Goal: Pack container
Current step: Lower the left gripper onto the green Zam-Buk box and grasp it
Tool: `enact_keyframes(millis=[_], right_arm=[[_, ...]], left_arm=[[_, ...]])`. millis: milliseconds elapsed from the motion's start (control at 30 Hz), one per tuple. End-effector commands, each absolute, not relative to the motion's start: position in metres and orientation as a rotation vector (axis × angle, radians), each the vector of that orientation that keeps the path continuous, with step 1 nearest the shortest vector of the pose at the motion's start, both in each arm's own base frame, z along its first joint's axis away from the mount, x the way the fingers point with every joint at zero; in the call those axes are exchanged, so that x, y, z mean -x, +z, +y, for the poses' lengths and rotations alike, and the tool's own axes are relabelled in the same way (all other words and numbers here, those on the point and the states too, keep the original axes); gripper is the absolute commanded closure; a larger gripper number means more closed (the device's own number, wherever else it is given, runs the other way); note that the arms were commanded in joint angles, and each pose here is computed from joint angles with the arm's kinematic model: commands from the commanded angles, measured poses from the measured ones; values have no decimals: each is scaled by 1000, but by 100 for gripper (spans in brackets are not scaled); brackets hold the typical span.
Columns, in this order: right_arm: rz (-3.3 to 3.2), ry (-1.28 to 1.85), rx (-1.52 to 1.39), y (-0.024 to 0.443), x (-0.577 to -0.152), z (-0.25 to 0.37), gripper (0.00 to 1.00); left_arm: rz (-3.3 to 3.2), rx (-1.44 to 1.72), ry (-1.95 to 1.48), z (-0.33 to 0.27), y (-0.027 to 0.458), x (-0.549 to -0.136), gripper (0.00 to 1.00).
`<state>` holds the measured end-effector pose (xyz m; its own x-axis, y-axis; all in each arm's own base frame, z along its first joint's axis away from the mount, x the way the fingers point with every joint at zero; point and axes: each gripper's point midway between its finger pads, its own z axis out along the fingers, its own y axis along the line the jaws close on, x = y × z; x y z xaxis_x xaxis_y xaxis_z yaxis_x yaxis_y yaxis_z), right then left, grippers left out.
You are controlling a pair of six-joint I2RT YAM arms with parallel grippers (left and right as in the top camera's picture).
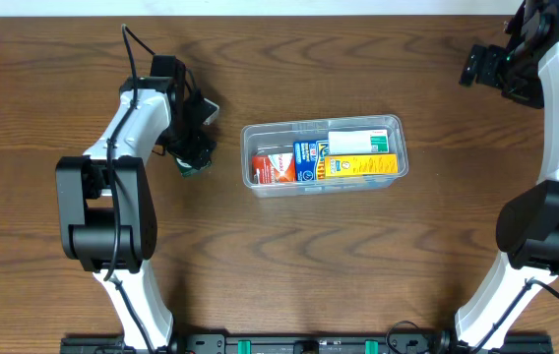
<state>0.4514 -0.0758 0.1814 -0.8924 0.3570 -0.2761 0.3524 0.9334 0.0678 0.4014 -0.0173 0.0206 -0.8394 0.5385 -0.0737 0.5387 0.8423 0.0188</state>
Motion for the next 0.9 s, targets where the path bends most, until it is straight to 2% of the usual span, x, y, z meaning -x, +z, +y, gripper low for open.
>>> enact_keyframes(millis=[0, 467, 867], right_arm=[[2786, 35, -539, 187, -454, -76, 1], [2786, 35, -539, 187, -454, -76, 1], [2787, 35, -537, 187, -454, -75, 1]], left_arm=[[2958, -929, -5, -14, 7, -397, 14], [2852, -1348, -37, -14, 7, -382, 14], [2791, -1415, -27, -15, 6, -388, 14]])
